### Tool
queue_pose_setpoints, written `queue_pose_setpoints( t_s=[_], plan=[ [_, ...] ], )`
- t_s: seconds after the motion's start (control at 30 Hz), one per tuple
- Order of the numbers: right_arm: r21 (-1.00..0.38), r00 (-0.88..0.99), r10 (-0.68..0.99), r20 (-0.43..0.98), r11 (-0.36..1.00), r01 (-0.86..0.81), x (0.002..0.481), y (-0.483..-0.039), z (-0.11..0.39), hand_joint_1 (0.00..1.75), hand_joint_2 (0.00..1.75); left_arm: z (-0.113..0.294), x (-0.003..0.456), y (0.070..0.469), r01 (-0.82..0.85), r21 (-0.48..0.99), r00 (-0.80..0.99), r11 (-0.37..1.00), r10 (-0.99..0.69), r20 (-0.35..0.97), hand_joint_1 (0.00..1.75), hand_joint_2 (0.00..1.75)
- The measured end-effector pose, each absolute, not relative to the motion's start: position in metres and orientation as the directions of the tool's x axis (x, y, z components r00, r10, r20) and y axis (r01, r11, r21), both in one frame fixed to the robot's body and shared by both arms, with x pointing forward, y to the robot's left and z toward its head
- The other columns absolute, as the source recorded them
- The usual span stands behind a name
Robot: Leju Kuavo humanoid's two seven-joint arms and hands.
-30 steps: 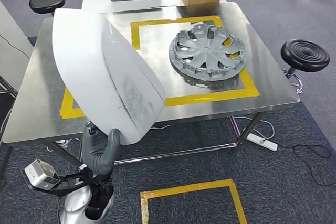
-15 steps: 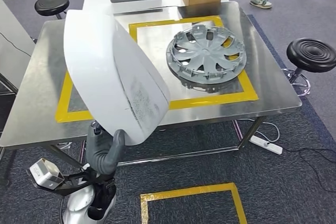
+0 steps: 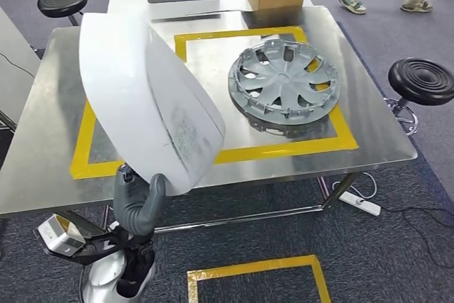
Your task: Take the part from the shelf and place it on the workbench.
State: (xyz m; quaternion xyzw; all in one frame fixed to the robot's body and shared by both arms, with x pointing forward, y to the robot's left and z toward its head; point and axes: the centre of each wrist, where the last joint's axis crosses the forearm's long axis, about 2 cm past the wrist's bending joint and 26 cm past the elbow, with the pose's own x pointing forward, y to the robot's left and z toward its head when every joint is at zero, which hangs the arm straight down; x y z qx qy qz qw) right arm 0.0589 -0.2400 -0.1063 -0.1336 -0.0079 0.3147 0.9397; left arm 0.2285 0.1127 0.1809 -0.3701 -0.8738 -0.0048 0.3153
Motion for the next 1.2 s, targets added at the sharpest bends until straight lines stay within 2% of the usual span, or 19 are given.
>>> queue_pose_setpoints(
  t_s=[0.5,0.87,1.0,1.1,1.2],
  plan=[
    [-0.258,0.803,0.591,-0.072,0.767,-0.588,0.059,-0.241,-0.106,0.0,1.75,0.18,0.231,0.113,0.586,-0.227,-0.539,0.778,0.583,0.608,1.75,1.75],
    [-0.259,0.797,0.601,-0.065,0.761,-0.595,0.063,-0.241,-0.106,0.0,1.75,0.182,0.263,0.109,0.47,-0.003,-0.623,0.883,0.334,0.708,1.75,1.75],
    [-0.257,0.784,0.618,-0.059,0.749,-0.61,0.07,-0.241,-0.105,0.0,1.75,0.188,0.289,0.1,0.344,0.218,-0.684,0.913,0.085,0.724,1.75,1.75],
    [-0.263,0.77,0.636,-0.052,0.735,-0.625,0.081,-0.24,-0.103,0.0,1.75,0.197,0.316,0.091,0.167,0.432,-0.737,0.886,-0.178,0.652,1.75,1.75],
    [-0.266,0.758,0.65,-0.055,0.722,-0.638,0.088,-0.239,-0.101,0.0,1.75,0.194,0.341,0.088,0.025,0.603,-0.722,0.797,-0.403,0.563,1.75,1.75]
  ],
)
